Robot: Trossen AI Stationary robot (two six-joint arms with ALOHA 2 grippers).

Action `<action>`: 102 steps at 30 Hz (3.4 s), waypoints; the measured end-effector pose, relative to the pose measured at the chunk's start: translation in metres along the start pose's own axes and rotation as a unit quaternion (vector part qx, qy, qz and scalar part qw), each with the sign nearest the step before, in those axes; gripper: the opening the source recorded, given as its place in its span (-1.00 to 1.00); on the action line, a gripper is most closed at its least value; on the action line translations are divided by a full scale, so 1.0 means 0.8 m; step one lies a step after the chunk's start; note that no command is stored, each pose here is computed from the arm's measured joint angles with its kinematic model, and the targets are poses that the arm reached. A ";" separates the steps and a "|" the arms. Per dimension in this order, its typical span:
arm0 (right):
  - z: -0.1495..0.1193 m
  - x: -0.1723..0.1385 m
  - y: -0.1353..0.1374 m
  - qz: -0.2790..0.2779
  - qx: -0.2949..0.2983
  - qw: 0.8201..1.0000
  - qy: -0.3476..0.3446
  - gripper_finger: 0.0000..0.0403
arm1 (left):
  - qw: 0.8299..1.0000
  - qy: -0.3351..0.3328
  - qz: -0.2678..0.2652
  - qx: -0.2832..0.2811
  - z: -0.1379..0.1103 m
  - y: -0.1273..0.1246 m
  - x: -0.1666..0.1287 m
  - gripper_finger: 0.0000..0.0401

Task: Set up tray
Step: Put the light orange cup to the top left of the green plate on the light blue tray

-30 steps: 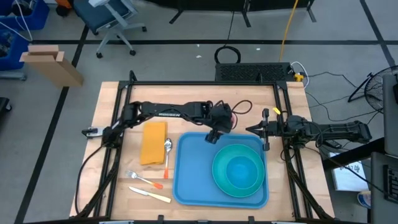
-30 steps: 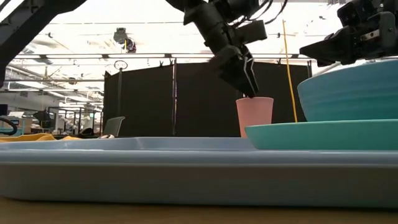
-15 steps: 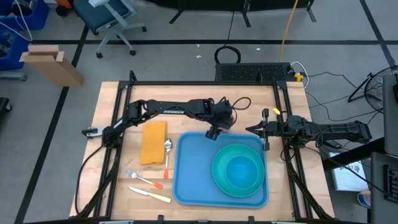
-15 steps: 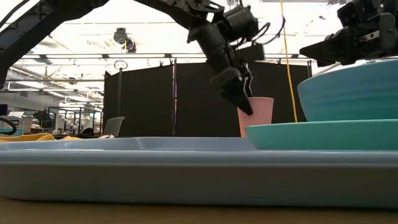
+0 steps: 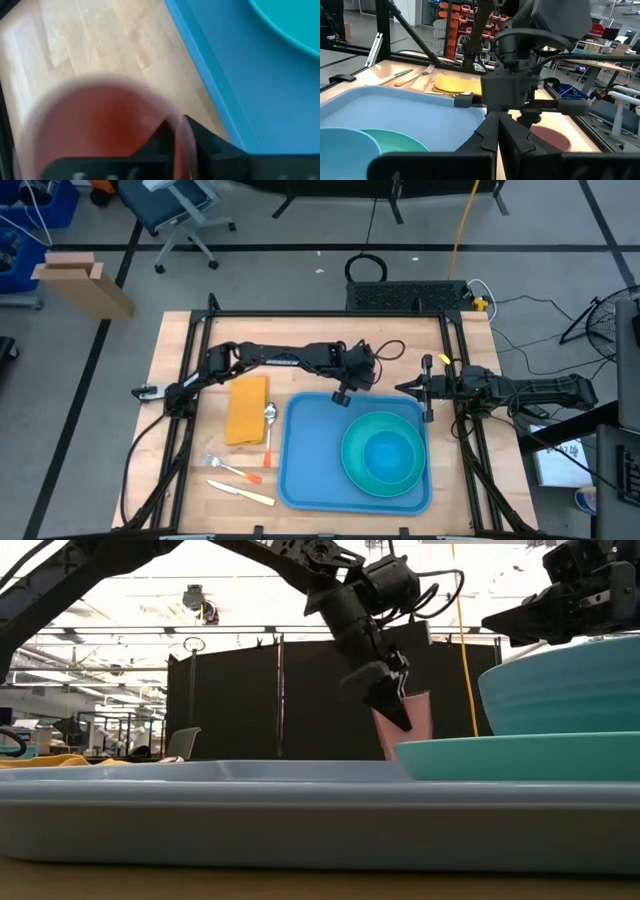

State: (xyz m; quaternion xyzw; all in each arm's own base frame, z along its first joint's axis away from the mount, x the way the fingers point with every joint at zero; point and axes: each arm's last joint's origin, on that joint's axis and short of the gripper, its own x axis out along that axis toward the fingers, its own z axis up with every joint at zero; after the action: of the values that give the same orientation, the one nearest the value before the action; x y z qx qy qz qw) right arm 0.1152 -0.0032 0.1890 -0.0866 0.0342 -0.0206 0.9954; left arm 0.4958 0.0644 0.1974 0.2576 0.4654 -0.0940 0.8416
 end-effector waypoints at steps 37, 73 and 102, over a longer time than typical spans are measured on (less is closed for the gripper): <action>-0.002 0.000 0.000 0.003 0.011 1.000 0.007 -1.00 | 0.987 0.102 -0.123 0.027 0.061 -0.086 -0.088 -0.99; -0.003 0.000 0.001 0.002 0.028 1.000 0.012 -1.00 | 0.993 -0.003 -0.074 -0.093 -0.001 -0.140 -0.144 -0.99; -0.003 0.000 0.001 0.002 0.028 1.000 0.013 -1.00 | 0.992 0.048 -0.098 -0.061 0.000 -0.168 -0.080 -0.99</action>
State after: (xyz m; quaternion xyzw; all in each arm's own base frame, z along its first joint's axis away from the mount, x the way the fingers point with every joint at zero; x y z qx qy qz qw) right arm 0.1153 -0.0032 0.1864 -0.0586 0.0472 -0.0205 0.9970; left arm 0.4071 -0.0549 0.2036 0.1631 0.5328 -0.1352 0.8193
